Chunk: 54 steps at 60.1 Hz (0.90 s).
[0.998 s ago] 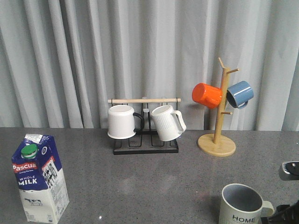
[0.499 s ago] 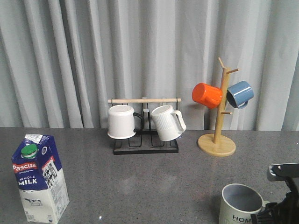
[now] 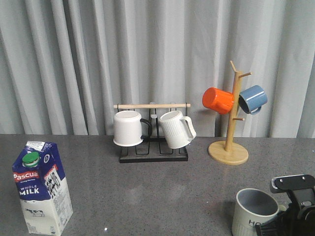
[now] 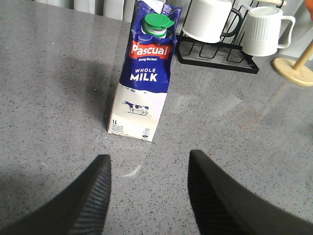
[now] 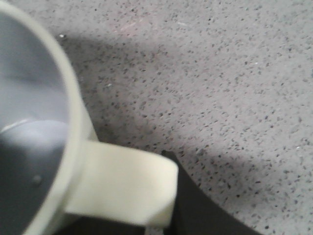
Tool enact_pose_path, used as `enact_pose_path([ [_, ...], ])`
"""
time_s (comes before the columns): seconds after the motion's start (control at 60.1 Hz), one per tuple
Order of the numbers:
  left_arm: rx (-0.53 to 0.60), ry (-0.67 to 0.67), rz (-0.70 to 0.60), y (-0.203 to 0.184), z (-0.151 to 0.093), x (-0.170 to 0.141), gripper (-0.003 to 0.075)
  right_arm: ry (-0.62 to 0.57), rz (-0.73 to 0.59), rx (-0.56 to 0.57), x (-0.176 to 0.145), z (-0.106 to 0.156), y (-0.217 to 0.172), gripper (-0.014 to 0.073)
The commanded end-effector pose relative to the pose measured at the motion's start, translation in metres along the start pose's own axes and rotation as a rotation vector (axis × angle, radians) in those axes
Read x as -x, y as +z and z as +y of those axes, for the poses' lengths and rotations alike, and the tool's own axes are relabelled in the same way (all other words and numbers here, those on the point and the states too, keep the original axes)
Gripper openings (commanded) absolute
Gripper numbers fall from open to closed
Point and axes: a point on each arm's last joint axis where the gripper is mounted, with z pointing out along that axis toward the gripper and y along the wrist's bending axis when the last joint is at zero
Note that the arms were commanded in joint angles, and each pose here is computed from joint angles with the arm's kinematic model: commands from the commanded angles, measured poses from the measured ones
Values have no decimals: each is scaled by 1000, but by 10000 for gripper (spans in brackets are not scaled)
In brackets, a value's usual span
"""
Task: Place milk next to cup
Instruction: 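Reach the right gripper down to the white HOME mug's handle, then slide the white HOME mug with the right gripper toward the milk carton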
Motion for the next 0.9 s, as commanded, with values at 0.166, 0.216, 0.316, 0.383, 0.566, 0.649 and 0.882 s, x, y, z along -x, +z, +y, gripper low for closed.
enact_pose_path([
  [0.166,-18,-5,-91,-3,-3,15,359,13,-180,1,35,3,-35,-9],
  [0.216,-18,-6,-90,-3,-3,15,359,-7,-221,20,46,11,-46,-9],
  [0.316,-18,-6,-90,-3,-3,15,359,-64,-269,81,70,34,-60,-8],
  [0.383,-19,-7,-87,-3,-3,15,359,-102,-273,133,82,54,-61,-8],
  [0.566,-20,-12,-66,-3,-4,13,359,-157,-262,216,99,95,-40,-5],
  [0.649,-20,-12,-59,-3,-4,12,359,-175,-231,232,98,107,-22,-5],
  [0.882,-19,-12,-55,-3,-4,12,359,-171,-163,241,91,115,8,-3],
])
